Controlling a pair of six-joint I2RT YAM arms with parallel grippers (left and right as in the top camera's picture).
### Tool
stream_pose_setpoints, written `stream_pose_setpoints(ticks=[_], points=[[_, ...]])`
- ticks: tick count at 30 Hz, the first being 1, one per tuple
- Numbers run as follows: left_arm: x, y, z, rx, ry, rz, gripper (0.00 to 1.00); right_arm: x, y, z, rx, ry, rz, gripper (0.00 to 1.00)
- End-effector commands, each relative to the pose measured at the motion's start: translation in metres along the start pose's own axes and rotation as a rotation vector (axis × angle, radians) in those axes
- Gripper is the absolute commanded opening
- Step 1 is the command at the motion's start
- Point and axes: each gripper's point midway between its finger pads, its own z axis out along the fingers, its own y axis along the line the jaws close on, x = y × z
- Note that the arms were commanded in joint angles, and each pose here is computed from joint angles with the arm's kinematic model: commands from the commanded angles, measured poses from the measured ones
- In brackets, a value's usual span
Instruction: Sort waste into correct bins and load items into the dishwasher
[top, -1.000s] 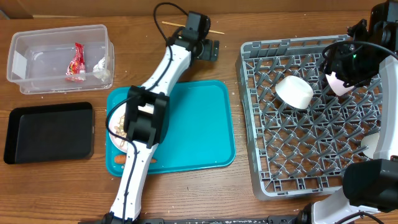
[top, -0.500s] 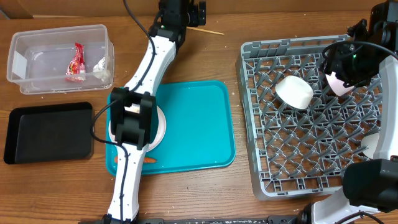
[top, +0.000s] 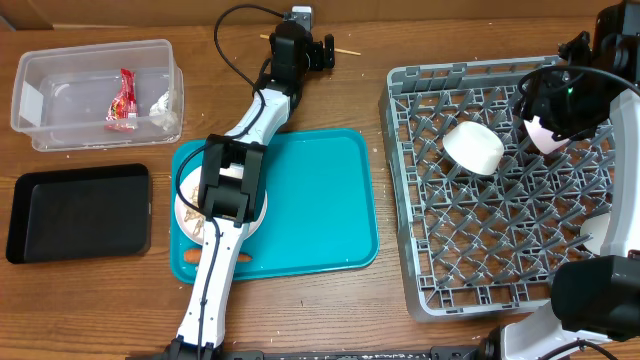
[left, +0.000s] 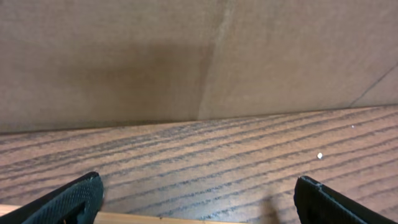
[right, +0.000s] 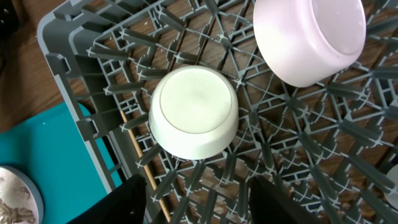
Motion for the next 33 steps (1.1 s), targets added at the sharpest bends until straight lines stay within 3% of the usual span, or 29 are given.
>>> stream_pose_setpoints(ticks=[1,7,11,14,21,24,30,33], points=[[0.037,-0.01,0.002,0.037,0.119,-0.007,1.0,-0.005,0.0,-0.004,0.005,-0.021,-0.01,0.56],[0.074,-0.019,-0.033,0.047,0.411,-0.019,1.0,-0.005,0.0,-0.004,0.005,-0.021,-0.011,0.56],[0.063,-0.012,-0.075,-0.01,0.555,-0.024,1.0,-0.006,0.0,-0.004,0.005,-0.026,-0.012,0.56],[0.035,-0.005,-0.103,-0.071,0.577,-0.015,1.0,-0.008,0.001,-0.004,0.004,-0.033,-0.013,0.56],[-0.066,-0.009,-0.143,-0.11,0.391,-0.01,1.0,-0.013,0.001,-0.005,0.0,-0.055,-0.017,0.56],[-0.067,-0.011,-0.149,-0.101,0.408,-0.012,1.0,-0.015,0.002,-0.005,-0.001,-0.062,-0.019,0.56],[-0.032,-0.034,-0.167,0.035,0.577,-0.055,1.0,-0.016,0.002,-0.005,-0.001,-0.066,-0.019,0.56],[-0.033,-0.026,-0.167,0.011,0.574,-0.032,1.0,-0.016,0.002,-0.005,-0.001,-0.065,-0.019,0.56]])
